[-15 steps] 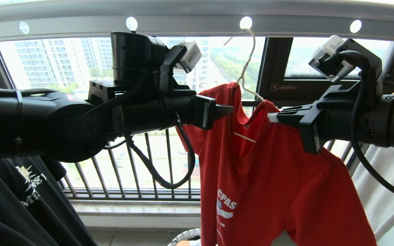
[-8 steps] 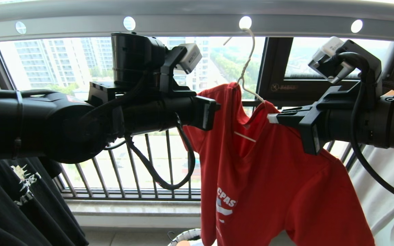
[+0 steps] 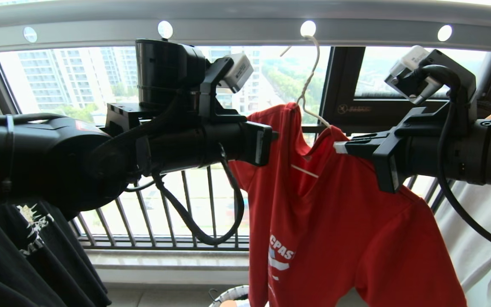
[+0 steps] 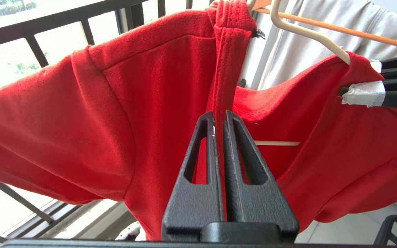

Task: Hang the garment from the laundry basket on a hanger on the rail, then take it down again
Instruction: Take the clothes off the clothes rack

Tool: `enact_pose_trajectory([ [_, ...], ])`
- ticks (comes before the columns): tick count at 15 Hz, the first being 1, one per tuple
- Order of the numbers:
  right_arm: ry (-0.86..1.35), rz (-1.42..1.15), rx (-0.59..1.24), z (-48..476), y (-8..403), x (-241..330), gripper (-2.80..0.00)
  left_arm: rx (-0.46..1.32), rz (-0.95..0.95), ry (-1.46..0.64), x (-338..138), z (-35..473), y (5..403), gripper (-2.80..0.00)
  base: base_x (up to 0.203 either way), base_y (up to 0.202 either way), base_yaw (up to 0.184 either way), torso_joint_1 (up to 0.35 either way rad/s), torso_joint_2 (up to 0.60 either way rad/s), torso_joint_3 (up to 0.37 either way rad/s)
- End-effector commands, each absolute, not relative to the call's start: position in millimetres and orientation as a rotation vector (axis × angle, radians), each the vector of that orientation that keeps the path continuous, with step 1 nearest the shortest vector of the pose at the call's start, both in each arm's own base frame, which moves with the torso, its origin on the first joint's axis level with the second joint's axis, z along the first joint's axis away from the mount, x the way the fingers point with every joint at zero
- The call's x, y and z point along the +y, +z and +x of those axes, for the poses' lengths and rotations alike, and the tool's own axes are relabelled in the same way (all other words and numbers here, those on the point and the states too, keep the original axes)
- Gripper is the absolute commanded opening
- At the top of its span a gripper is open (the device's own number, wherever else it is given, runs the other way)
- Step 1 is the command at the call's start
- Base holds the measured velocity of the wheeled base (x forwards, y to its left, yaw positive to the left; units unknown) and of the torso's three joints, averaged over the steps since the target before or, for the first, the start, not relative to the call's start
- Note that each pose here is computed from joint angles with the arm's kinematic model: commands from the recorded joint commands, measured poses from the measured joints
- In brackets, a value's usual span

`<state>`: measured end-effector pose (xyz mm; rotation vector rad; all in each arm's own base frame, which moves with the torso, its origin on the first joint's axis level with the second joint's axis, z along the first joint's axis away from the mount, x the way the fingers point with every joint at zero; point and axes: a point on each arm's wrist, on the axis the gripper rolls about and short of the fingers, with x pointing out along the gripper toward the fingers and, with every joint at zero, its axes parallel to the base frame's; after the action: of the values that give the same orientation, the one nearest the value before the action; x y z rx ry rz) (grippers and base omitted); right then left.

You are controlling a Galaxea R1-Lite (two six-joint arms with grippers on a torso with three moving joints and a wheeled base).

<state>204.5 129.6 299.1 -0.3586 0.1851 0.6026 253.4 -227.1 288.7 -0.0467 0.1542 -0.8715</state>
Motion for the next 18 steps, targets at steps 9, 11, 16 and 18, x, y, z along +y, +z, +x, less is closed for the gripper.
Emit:
enact_pose_trajectory([
  [9,0.603,-0.359,0.178,202.4,300.6,128.4,-2.80,0.131,-0.044,-0.872,-240.1,265.6,285.0,-2.80,0.000,0.000,0.000,0.000,0.00,0.000],
  [11,0.603,-0.359,0.180,202.4,300.2,128.4,-2.80,0.094,-0.055,-0.848,-243.7,270.5,283.4,-2.80,0.000,0.000,0.000,0.000,0.00,0.000],
  [16,0.604,-0.361,0.187,202.4,298.0,128.4,-2.80,0.086,-0.057,-0.841,-243.6,270.6,283.8,-2.80,0.000,0.000,0.000,0.000,0.00,0.000],
  [18,0.604,-0.361,0.186,202.1,298.4,128.1,-2.80,0.084,-0.058,-0.841,-243.8,270.9,283.8,-2.80,0.000,0.000,0.000,0.000,0.00,0.000],
])
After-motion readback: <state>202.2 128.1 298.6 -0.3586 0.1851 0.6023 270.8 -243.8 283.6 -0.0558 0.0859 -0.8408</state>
